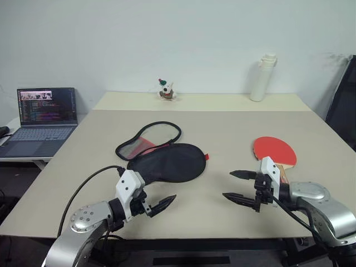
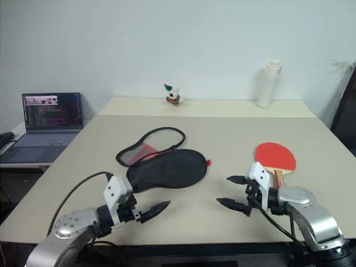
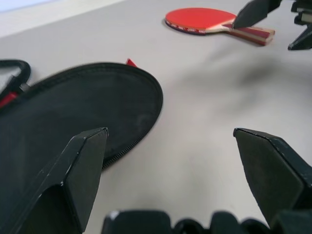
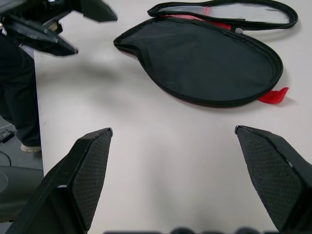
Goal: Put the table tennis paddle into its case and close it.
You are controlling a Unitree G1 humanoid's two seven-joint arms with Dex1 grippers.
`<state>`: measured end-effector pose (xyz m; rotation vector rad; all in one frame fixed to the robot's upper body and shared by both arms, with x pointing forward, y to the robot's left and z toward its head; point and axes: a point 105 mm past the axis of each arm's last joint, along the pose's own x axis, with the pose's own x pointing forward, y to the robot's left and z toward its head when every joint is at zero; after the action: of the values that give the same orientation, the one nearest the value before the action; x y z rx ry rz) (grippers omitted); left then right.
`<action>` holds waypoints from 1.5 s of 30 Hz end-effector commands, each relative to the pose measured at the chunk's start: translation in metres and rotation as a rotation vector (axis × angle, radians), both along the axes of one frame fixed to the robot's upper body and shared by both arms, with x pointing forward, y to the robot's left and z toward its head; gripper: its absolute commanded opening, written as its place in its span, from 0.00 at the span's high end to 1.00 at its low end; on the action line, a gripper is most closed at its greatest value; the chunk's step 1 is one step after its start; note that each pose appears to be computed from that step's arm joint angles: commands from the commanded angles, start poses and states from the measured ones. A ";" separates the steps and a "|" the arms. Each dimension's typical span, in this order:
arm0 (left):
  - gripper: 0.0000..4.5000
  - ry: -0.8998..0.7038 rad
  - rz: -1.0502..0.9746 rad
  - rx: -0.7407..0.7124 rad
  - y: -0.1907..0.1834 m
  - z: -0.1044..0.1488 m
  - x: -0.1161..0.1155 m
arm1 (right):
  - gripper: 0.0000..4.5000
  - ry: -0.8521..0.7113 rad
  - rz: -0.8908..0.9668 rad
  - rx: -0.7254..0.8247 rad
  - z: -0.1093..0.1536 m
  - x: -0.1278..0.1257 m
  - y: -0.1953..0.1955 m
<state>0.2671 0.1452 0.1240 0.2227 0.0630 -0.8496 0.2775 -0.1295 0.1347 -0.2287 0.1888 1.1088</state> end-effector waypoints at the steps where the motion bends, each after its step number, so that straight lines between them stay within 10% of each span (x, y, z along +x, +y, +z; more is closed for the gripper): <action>1: 0.00 -0.065 0.000 0.006 0.000 0.003 0.010 | 0.01 -0.058 -0.014 -0.033 0.017 0.000 -0.009; 33: 0.00 0.135 -0.261 0.403 0.066 -0.034 0.070 | 0.01 -0.182 -0.076 0.013 0.037 0.011 0.005; 45: 0.84 0.139 -0.225 0.241 0.053 -0.018 0.071 | 0.00 -0.200 -0.136 0.022 0.040 0.014 -0.004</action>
<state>0.3367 0.2055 0.0903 0.4395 0.3454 -1.0871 0.2909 -0.1289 0.1593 -0.2775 0.0757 0.9717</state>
